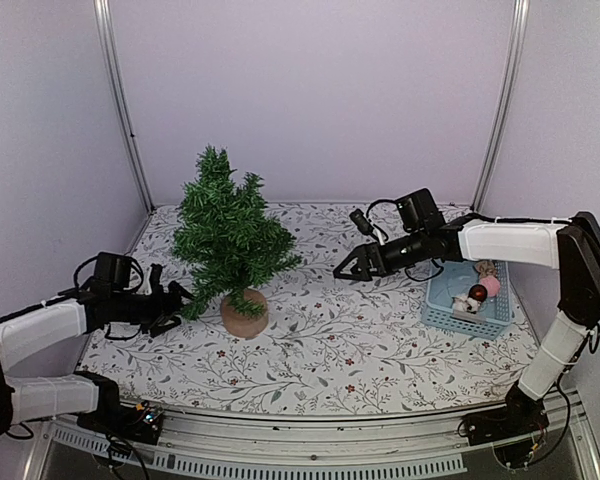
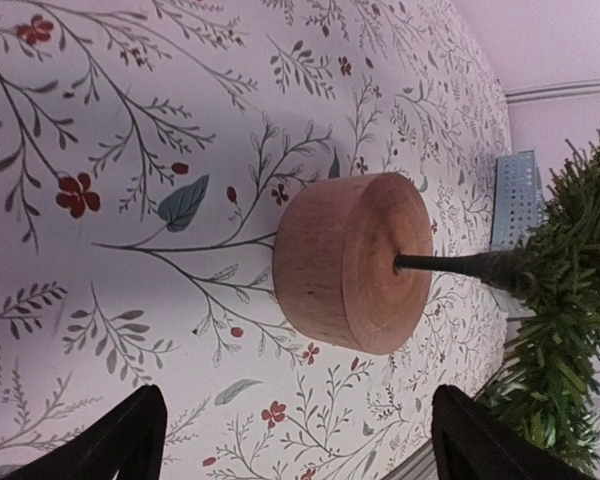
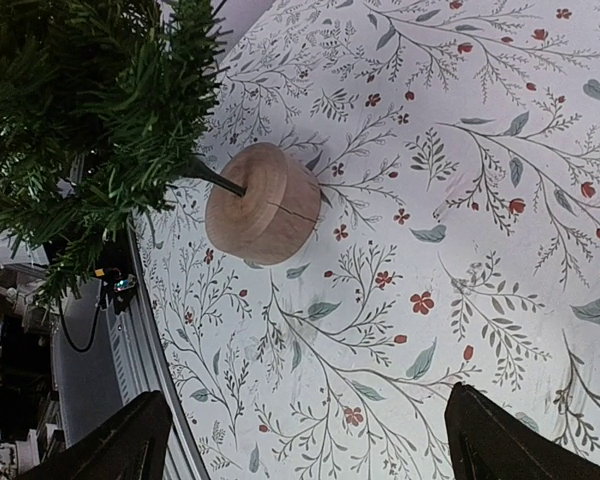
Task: Decorate the small christmas tree
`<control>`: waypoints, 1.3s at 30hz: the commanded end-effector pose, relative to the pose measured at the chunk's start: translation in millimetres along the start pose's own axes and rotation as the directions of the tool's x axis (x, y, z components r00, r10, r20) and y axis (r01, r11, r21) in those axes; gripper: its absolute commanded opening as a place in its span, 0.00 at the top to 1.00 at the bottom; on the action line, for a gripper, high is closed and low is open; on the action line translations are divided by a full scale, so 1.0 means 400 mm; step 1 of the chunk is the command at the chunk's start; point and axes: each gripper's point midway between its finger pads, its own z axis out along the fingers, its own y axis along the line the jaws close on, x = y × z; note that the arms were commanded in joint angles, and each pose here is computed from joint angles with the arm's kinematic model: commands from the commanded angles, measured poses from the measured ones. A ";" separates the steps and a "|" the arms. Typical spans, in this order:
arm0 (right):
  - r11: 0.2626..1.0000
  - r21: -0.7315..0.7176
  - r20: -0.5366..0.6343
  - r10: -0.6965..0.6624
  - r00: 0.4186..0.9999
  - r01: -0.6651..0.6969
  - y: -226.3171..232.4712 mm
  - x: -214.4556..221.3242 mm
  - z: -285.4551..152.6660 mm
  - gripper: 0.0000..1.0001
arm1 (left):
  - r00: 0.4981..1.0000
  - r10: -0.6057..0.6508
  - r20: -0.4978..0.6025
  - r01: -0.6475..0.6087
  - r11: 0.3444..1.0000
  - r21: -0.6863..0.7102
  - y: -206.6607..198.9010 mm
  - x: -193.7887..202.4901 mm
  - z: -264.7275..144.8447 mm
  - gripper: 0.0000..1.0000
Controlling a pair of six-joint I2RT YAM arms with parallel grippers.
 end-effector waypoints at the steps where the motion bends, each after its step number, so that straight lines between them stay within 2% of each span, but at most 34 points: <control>1: 1.000 -0.027 -0.011 0.011 1.000 -0.011 0.002 0.021 0.015 0.01 | 1.000 -0.011 -0.023 0.014 0.992 0.126 -0.060 0.031 0.027 0.08; 4: 1.000 -0.026 -0.015 0.013 1.000 -0.013 0.001 0.025 0.015 0.01 | 0.998 0.002 -0.062 0.007 0.990 0.138 -0.076 0.062 0.058 0.11; 13: 1.000 -0.012 -0.030 0.022 0.999 -0.022 -0.007 0.037 0.016 0.01 | 0.997 0.017 -0.074 -0.003 0.983 0.185 -0.118 0.063 0.141 0.21; 22: 0.999 0.006 -0.029 0.034 0.999 -0.034 -0.008 0.052 0.002 0.01 | 0.991 0.030 -0.130 -0.006 0.984 0.180 -0.116 0.090 0.218 0.42; 28: 0.999 0.014 -0.011 0.051 0.999 -0.051 -0.008 0.046 -0.017 0.01 | 0.992 0.035 -0.120 -0.013 0.983 0.185 -0.126 0.074 0.268 0.54; 32: 0.998 0.013 0.016 0.058 0.998 -0.059 -0.009 0.031 -0.046 0.01 | 0.987 0.085 -0.133 -0.055 0.976 0.211 -0.172 0.052 0.326 0.60; 39: 0.993 0.060 0.075 0.102 0.992 -0.106 -0.050 0.005 -0.123 0.01 | 0.976 0.143 -0.163 -0.098 0.960 0.261 -0.258 0.024 0.446 0.64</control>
